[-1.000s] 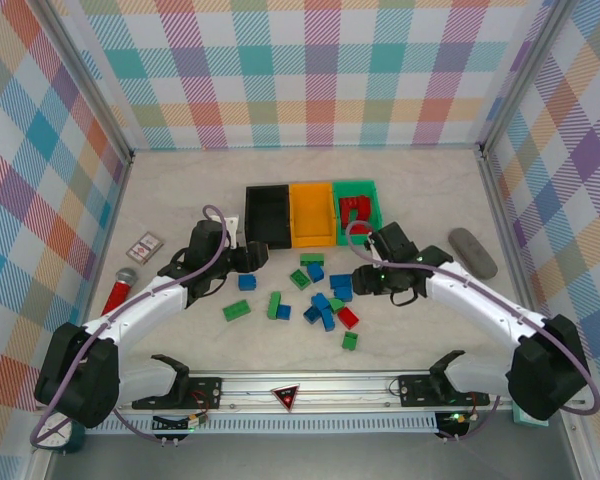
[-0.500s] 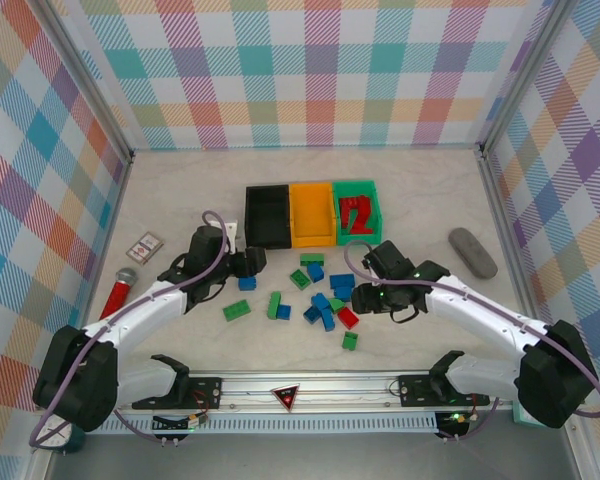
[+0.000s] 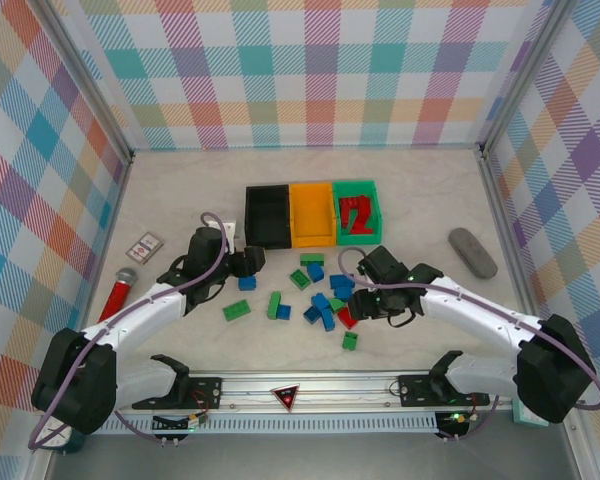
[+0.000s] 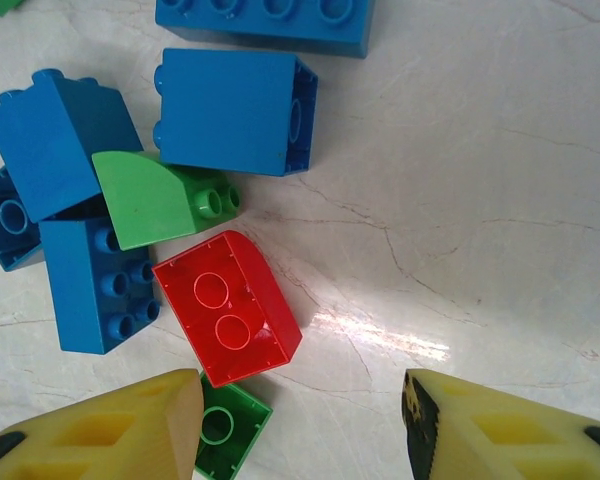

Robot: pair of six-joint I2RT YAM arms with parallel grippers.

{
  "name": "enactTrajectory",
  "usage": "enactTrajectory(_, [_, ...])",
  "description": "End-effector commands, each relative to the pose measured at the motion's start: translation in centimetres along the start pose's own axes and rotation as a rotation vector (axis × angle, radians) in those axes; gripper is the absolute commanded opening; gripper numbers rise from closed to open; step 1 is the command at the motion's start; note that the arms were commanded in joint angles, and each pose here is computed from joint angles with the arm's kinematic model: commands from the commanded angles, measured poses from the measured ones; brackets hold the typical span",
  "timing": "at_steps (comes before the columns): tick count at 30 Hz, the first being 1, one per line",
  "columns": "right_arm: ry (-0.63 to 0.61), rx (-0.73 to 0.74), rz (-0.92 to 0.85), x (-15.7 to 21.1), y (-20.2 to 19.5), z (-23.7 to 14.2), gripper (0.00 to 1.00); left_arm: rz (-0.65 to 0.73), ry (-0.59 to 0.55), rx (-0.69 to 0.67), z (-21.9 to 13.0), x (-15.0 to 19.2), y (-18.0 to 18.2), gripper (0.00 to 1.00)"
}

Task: Sort the legos into containers by color
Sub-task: Pick up the lego from the bottom-center of the table.

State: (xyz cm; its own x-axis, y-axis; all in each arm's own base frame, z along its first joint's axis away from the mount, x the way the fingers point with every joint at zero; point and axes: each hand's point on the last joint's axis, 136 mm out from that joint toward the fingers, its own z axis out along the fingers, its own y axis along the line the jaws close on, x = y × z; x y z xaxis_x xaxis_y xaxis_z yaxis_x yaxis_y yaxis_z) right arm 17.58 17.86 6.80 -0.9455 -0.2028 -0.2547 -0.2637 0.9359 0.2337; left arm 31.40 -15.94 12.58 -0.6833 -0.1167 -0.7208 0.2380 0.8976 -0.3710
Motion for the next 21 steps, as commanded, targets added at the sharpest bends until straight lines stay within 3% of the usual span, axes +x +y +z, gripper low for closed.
enactTrajectory(1, [0.002,-0.012,-0.031,-0.5,0.9,0.1,0.56,0.025,-0.033,0.01,-0.4,-0.6,-0.5,0.69])
enactTrajectory(21, [0.086,0.048,-0.14,0.0,2.9,2.6,0.57,0.027,-0.034,0.013,-0.5,-0.6,-0.6,0.69])
